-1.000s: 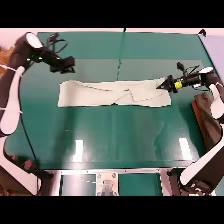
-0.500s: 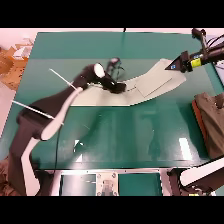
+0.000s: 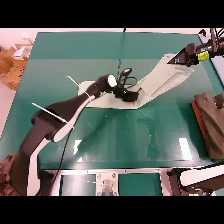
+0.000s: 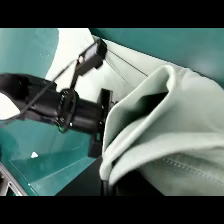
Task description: Fold the shirts.
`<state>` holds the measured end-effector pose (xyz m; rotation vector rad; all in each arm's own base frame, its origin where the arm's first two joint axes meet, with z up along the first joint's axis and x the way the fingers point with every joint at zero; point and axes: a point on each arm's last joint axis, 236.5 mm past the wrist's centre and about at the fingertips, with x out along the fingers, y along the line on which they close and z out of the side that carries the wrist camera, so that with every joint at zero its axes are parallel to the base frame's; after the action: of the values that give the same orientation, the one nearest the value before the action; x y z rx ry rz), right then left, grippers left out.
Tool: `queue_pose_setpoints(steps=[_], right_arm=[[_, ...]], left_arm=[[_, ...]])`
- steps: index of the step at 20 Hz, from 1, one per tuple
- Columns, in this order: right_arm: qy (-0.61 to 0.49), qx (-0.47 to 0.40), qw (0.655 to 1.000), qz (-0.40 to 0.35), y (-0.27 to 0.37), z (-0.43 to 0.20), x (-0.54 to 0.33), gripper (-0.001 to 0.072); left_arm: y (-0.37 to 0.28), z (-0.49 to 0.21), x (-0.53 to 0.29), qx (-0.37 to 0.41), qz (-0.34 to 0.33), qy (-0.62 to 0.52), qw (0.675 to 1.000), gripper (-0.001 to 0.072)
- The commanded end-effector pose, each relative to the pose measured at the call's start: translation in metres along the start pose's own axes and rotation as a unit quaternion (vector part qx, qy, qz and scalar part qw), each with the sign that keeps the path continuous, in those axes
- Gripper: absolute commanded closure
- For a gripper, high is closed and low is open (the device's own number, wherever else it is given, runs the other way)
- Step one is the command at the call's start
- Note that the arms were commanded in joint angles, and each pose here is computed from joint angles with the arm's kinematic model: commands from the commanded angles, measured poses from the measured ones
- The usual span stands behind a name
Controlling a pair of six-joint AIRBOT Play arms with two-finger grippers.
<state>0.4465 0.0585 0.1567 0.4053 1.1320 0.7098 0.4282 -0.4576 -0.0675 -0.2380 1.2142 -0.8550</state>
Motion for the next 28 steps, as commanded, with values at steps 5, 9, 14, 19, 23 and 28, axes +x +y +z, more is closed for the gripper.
queue_pose_setpoints(steps=[5, 9, 14, 19, 23, 28], right_arm=[[0.024, -0.013, 0.999, 0.023, 0.049, 0.001, 0.040, 0.0694], [0.003, -0.064, 0.996, 0.057, 0.137, 0.017, 0.119, 0.0694], [-0.009, -0.102, 0.989, 0.102, 0.230, -0.010, 0.296, 0.0647], [0.013, -0.072, 0.993, 0.094, 0.232, -0.053, 0.390, 0.0291], [0.034, -0.009, 0.997, 0.074, 0.161, -0.003, 0.292, 0.0300], [0.090, 0.115, 0.989, -0.029, 0.012, -0.005, 0.183, 0.0300]], left_arm=[[0.120, 0.019, -0.197, 0.046, 0.197, 0.069, 0.977, 0.0685], [0.188, 0.003, -0.328, -0.018, 0.311, 0.066, 0.948, 0.0684], [0.238, -0.028, -0.389, -0.102, 0.332, 0.069, 0.935, 0.0684], [0.257, -0.045, -0.398, -0.109, 0.328, 0.090, 0.934, 0.0684], [0.257, -0.045, -0.398, -0.103, 0.327, 0.090, 0.935, 0.0684], [0.258, -0.040, -0.397, -0.100, 0.325, 0.081, 0.937, 0.0684]])
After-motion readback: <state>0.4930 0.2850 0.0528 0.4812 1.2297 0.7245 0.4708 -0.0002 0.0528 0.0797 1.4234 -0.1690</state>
